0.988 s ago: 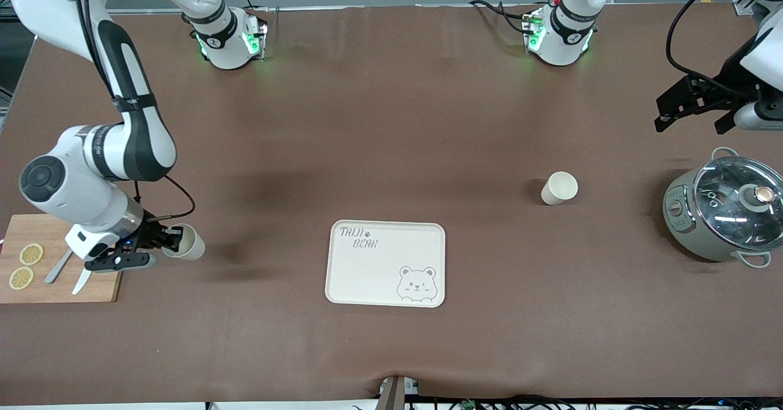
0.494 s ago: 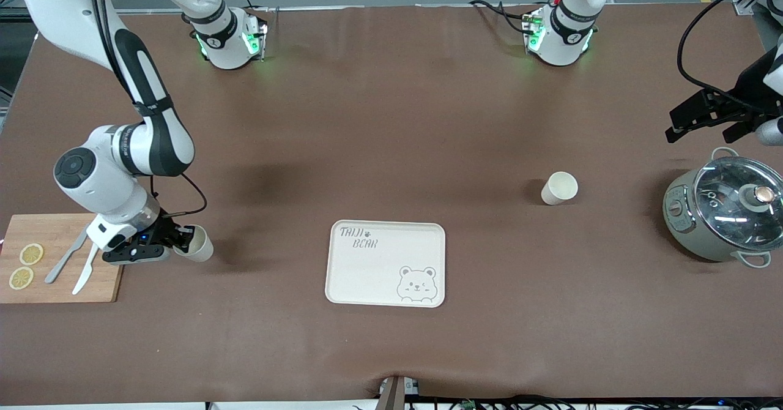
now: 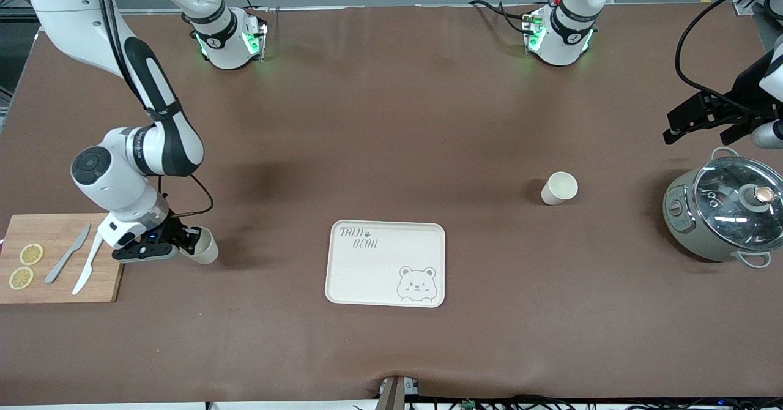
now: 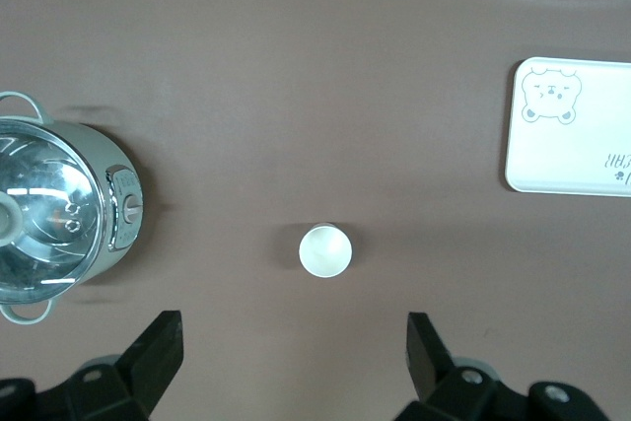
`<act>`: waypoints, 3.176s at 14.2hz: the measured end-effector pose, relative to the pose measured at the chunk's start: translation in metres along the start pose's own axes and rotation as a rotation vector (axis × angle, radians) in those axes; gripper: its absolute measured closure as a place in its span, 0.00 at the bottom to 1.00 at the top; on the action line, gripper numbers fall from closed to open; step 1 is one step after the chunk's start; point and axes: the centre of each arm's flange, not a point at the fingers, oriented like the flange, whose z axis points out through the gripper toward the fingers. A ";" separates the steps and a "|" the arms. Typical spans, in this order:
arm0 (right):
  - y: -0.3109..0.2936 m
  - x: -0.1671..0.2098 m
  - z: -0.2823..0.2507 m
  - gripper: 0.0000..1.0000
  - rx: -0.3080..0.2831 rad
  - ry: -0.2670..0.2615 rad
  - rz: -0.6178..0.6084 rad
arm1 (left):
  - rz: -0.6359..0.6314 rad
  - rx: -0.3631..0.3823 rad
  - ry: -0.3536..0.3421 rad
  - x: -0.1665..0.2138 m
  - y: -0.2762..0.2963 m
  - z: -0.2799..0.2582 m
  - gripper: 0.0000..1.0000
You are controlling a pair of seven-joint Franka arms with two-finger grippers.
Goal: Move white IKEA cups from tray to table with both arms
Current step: 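Lower the held cup beside the cutting board with the right gripper, then set the cup on the table and open the right gripper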
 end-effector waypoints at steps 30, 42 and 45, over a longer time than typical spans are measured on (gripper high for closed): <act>-0.005 -0.009 0.043 0.00 -0.006 0.047 -0.003 | 0.079 0.059 -0.073 0.011 -0.002 0.034 0.00; 0.008 0.006 0.030 0.00 -0.005 0.017 -0.013 | 0.062 0.060 -0.072 0.011 -0.001 0.034 0.00; 0.015 0.022 0.010 0.00 0.005 -0.031 -0.004 | 0.055 0.060 -0.071 0.011 -0.001 0.033 0.00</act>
